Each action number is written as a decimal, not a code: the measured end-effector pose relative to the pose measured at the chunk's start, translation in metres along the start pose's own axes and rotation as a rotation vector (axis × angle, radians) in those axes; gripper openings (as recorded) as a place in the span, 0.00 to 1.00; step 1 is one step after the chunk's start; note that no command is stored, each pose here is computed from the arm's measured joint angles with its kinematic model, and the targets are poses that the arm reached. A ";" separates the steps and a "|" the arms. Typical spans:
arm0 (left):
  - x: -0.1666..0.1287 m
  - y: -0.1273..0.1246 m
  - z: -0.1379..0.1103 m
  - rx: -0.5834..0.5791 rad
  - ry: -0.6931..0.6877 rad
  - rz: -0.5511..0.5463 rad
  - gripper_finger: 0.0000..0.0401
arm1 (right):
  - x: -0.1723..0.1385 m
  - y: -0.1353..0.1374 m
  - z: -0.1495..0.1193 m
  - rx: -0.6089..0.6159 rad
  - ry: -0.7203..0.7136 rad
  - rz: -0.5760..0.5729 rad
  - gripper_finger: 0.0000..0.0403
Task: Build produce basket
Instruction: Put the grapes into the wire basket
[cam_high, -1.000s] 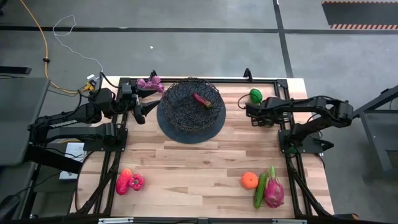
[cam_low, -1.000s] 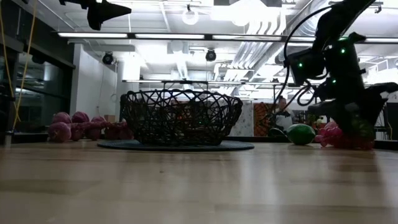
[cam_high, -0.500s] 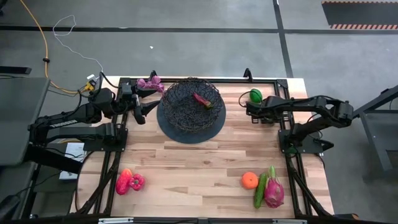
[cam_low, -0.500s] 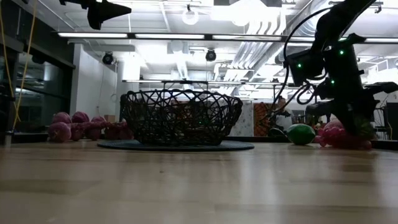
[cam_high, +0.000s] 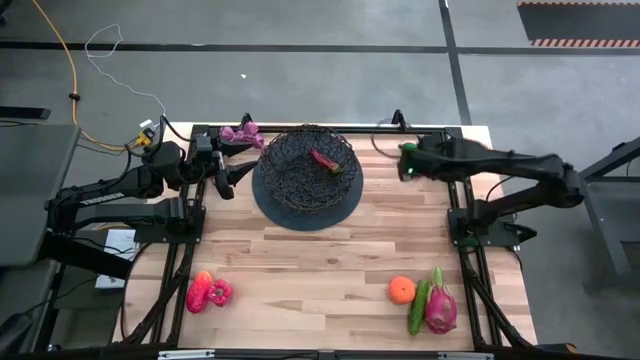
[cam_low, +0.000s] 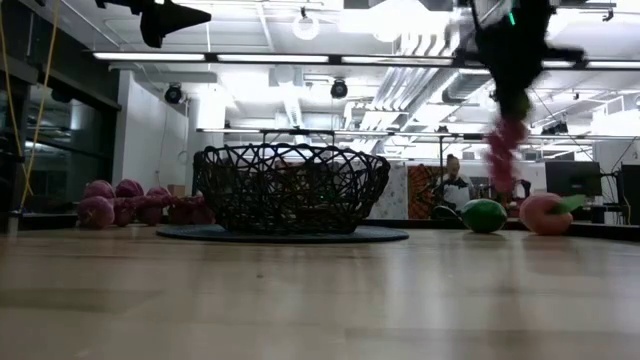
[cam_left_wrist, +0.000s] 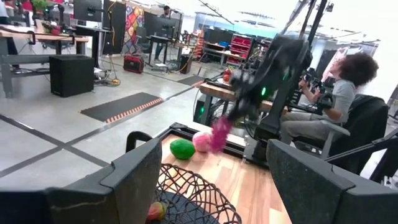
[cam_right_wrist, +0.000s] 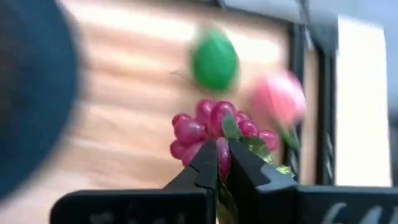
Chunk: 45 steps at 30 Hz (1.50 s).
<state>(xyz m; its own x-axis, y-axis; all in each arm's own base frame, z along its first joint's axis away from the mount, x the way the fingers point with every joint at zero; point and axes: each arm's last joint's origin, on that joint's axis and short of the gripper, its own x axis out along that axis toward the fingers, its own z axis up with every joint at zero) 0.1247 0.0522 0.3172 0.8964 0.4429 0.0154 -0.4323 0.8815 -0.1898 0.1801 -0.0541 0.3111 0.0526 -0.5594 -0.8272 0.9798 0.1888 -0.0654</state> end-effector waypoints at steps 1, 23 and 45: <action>0.000 0.000 0.000 0.000 0.000 0.000 0.70 | -0.012 0.002 0.009 -0.001 -0.051 0.044 0.02; 0.000 0.000 0.001 0.001 -0.009 0.001 0.70 | 0.021 0.176 0.070 -0.137 -0.301 0.650 0.00; 0.000 -0.001 0.001 0.001 -0.009 -0.026 0.70 | 0.134 0.197 0.072 -0.048 -0.048 0.536 0.03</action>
<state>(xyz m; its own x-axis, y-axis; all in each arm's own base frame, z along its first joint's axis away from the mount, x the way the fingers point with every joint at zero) 0.1250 0.0515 0.3186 0.9065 0.4213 0.0294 -0.4089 0.8929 -0.1885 0.3943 -0.1497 0.2279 0.5523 -0.4105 -0.7255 0.8035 0.4939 0.3323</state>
